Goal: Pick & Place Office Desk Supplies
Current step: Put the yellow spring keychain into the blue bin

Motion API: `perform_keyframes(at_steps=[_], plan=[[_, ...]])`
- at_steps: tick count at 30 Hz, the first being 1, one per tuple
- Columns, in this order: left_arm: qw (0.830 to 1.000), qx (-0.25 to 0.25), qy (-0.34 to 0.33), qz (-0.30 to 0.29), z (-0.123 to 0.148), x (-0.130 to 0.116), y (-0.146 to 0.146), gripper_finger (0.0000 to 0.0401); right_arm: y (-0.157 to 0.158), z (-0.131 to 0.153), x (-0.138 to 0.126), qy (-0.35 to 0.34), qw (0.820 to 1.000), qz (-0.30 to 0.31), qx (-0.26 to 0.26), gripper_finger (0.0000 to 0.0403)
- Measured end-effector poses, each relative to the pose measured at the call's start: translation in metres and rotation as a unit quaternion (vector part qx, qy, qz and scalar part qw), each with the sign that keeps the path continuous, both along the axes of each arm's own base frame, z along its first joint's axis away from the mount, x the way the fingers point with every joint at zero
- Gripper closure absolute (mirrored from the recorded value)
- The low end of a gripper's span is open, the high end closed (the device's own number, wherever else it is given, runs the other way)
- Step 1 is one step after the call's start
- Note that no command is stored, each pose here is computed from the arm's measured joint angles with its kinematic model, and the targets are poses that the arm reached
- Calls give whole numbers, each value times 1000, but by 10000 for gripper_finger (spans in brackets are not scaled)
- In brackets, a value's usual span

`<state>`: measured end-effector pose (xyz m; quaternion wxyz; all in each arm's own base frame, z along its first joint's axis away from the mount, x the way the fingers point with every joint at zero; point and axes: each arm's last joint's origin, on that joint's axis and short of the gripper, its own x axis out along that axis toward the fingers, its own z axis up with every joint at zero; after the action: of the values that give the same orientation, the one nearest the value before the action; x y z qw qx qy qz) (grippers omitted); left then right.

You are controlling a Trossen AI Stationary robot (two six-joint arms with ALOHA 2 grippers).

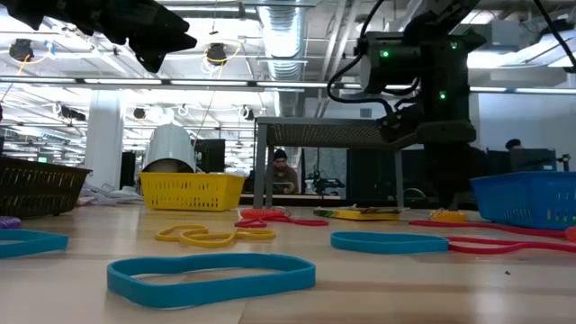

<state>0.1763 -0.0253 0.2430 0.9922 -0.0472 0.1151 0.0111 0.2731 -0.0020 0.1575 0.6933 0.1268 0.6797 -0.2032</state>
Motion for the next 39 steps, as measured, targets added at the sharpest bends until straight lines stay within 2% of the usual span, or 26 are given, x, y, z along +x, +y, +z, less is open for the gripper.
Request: perform_keyframes(at_steps=[13,19,33,36,39], plan=[[1000,1,3,0,-1,0,0,270,-15,-1,-1,2,1000,-19,-2,226],[1000,1,4,0,-1,0,0,270,-19,-18,-15,20,999,-33,5,226],[1000,1,4,0,-1,0,0,270,-21,-26,-20,16,999,-34,6,228],[1000,1,4,0,-1,0,0,270,-21,-27,-20,16,999,-35,9,247],[1000,1,4,0,-1,0,0,270,-21,-27,-20,14,999,-35,12,294]])
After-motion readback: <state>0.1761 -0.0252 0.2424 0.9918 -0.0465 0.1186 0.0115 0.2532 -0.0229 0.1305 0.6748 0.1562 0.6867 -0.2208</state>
